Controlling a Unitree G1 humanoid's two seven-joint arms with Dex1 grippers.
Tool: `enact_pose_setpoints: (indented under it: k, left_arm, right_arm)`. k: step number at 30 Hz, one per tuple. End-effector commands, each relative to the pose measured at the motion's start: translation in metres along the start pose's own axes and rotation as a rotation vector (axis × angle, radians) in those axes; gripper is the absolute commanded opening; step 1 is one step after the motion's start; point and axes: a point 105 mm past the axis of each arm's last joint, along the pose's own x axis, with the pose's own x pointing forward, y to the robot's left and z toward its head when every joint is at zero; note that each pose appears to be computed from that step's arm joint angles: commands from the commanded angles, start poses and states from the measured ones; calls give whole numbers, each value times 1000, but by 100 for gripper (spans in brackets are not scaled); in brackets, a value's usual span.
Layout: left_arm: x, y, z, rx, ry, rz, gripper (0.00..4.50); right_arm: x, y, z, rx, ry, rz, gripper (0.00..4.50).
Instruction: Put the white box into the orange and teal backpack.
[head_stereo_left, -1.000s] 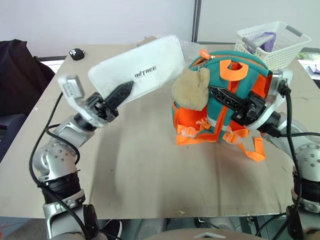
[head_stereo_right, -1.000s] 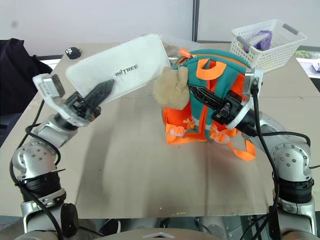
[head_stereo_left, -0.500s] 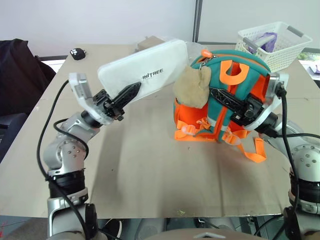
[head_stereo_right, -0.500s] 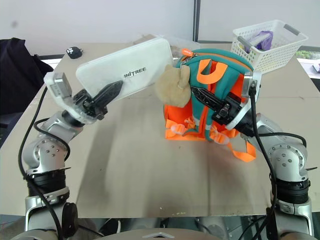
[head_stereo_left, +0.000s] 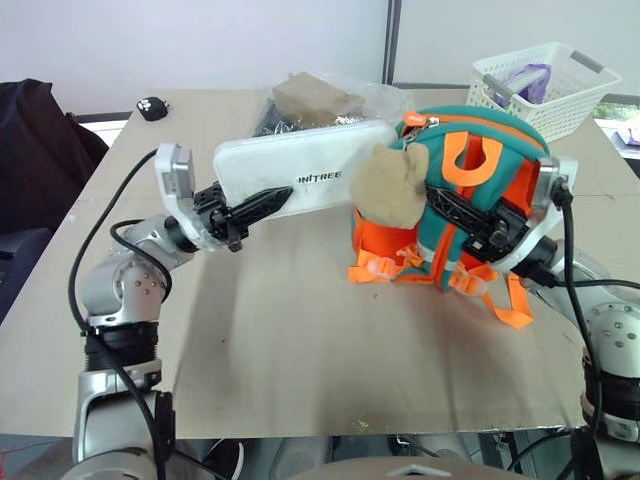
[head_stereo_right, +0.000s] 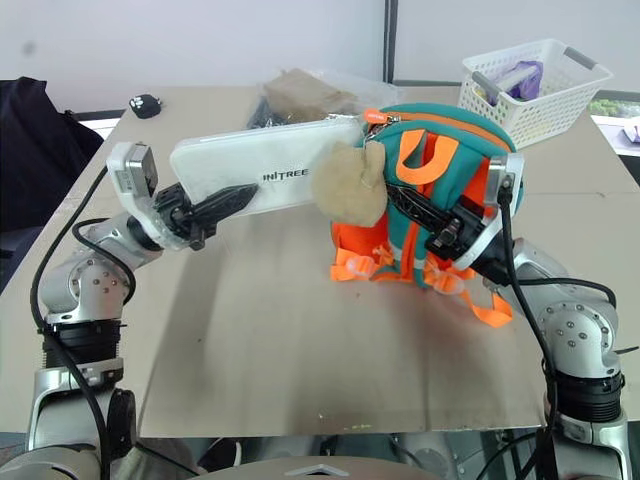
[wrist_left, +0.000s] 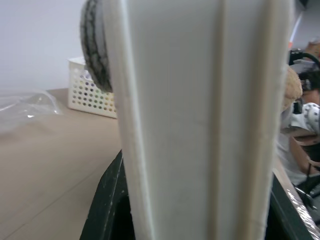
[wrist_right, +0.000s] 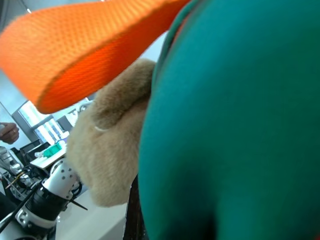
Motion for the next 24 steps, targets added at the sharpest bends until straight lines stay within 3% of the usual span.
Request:
enact_pose_setpoints:
  k: [1, 9, 15, 17, 18, 19, 22, 24]
  left_arm:
    - [27, 6, 3, 111, 50, -77, 121]
    - [114, 22, -36, 223, 264, -212, 121]
    - [175, 20, -34, 254, 226, -245, 121]
    - [183, 10, -23, 222, 140, -315, 215]
    - [180, 7, -23, 227, 135, -334, 238]
    - [178, 7, -24, 233, 140, -343, 296]
    - [159, 18, -17, 218, 100, -269, 435]
    - [144, 26, -7, 198, 55, -201, 445]
  right_arm:
    - [0, 10, 12, -54, -48, 24, 3]
    - [3, 10, 9, -65, -51, 25, 3]
    - [6, 13, 5, -57, -66, 33, 3]
    - [7, 13, 3, -54, -71, 36, 0]
    - [8, 13, 3, -53, -74, 37, 0]
    - [8, 13, 2, -53, -75, 37, 0]
    - [8, 13, 2, -49, -83, 35, 0]
    - [7, 11, 1, -48, -83, 31, 0]
